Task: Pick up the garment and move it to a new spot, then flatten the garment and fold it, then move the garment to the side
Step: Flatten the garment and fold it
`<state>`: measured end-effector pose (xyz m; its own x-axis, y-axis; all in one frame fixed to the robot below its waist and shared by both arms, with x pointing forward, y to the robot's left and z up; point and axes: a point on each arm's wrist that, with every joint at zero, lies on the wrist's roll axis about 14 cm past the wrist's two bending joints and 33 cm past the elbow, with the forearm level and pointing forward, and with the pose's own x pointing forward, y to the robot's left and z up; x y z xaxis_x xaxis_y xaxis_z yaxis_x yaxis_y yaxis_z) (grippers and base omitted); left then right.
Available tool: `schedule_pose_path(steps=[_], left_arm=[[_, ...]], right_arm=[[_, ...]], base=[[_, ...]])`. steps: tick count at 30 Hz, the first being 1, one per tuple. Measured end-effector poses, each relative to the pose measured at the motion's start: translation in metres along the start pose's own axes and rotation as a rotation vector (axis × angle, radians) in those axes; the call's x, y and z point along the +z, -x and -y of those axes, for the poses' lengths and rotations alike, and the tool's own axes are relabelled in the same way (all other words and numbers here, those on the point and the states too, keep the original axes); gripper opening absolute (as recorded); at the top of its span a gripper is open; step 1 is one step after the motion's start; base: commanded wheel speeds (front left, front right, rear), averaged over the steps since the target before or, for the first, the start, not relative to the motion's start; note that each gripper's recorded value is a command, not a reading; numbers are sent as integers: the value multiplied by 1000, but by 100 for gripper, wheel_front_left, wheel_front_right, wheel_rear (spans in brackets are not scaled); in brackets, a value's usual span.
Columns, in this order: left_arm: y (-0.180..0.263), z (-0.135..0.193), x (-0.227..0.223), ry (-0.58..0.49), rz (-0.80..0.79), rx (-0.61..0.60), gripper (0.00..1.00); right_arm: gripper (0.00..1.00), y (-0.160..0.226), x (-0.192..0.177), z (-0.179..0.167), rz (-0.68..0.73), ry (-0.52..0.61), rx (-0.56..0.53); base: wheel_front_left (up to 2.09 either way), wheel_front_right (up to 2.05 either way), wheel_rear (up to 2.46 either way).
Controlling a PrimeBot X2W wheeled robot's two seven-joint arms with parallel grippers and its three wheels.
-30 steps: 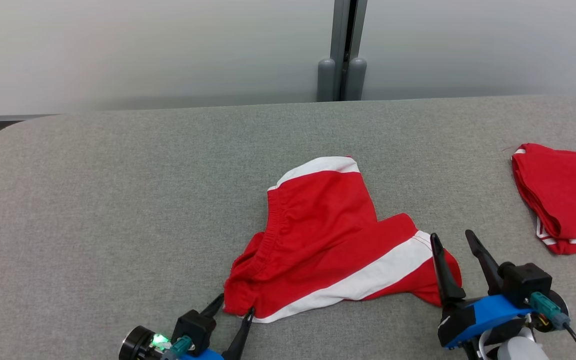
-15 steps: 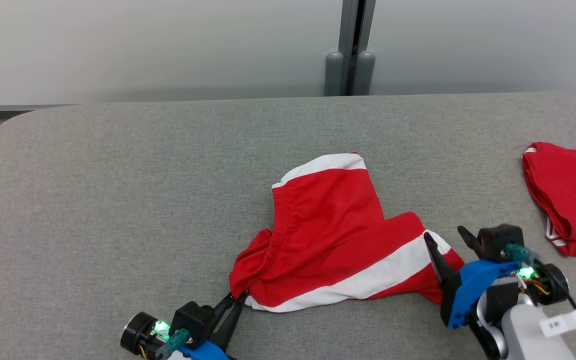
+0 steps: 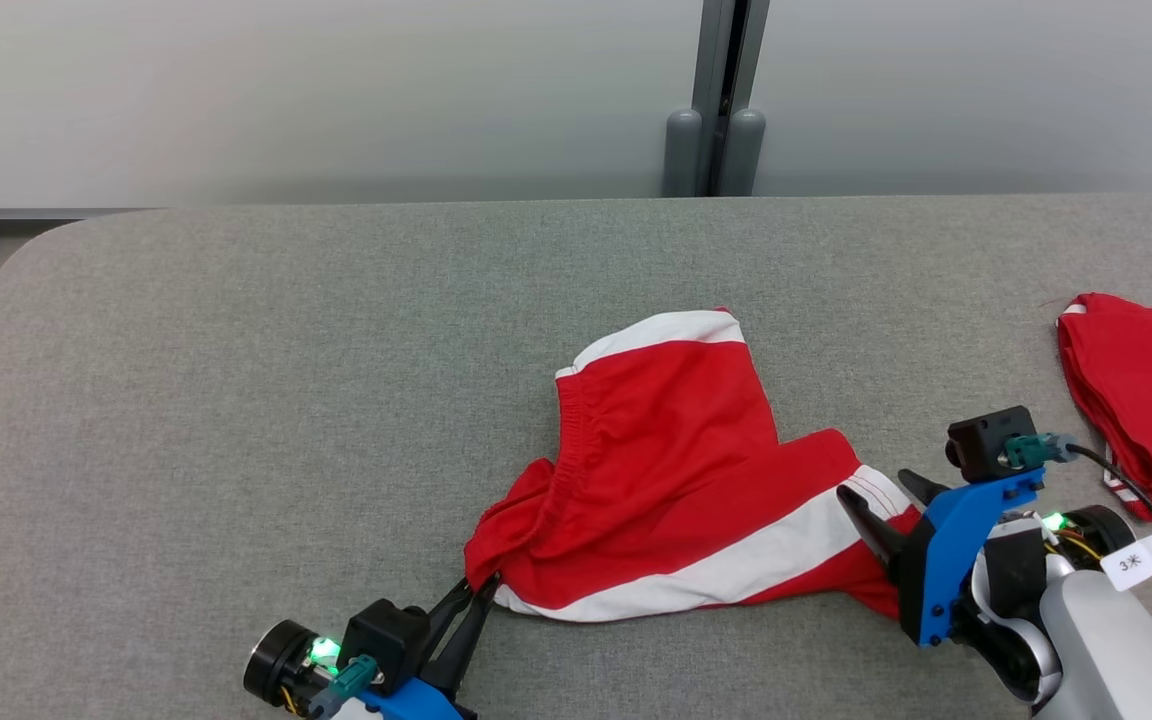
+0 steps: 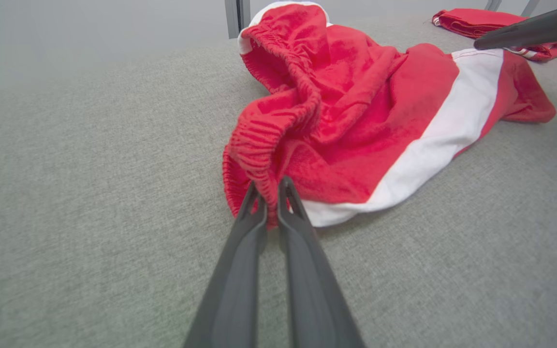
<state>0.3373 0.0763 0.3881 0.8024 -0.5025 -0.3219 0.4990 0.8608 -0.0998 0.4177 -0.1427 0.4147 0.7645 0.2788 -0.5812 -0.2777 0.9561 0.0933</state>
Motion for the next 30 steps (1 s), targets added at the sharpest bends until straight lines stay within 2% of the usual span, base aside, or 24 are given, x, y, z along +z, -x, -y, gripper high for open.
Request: schedule_pose_path(steps=[8, 13, 16, 21, 30], left_arm=[[0, 0, 2, 3, 7, 2, 0], [1, -1, 1, 3, 4, 3, 0], [1, -1, 0, 3, 1, 2, 0], [0, -2, -4, 9, -9, 1, 0], [-1, -3, -6, 12, -15, 0, 0]], right_arm=[[100, 5, -3, -14, -11, -28, 61], [100, 6, -4, 8, -1, -37, 2], [100, 3, -11, 9, -25, -56, -2], [100, -7, -19, -7, -56, -88, 50], [99, -8, -14, -18, -41, -51, 97]], base=[[0, 0, 0], [0, 0, 0], [0, 0, 0], [0, 0, 0], [0, 0, 0]])
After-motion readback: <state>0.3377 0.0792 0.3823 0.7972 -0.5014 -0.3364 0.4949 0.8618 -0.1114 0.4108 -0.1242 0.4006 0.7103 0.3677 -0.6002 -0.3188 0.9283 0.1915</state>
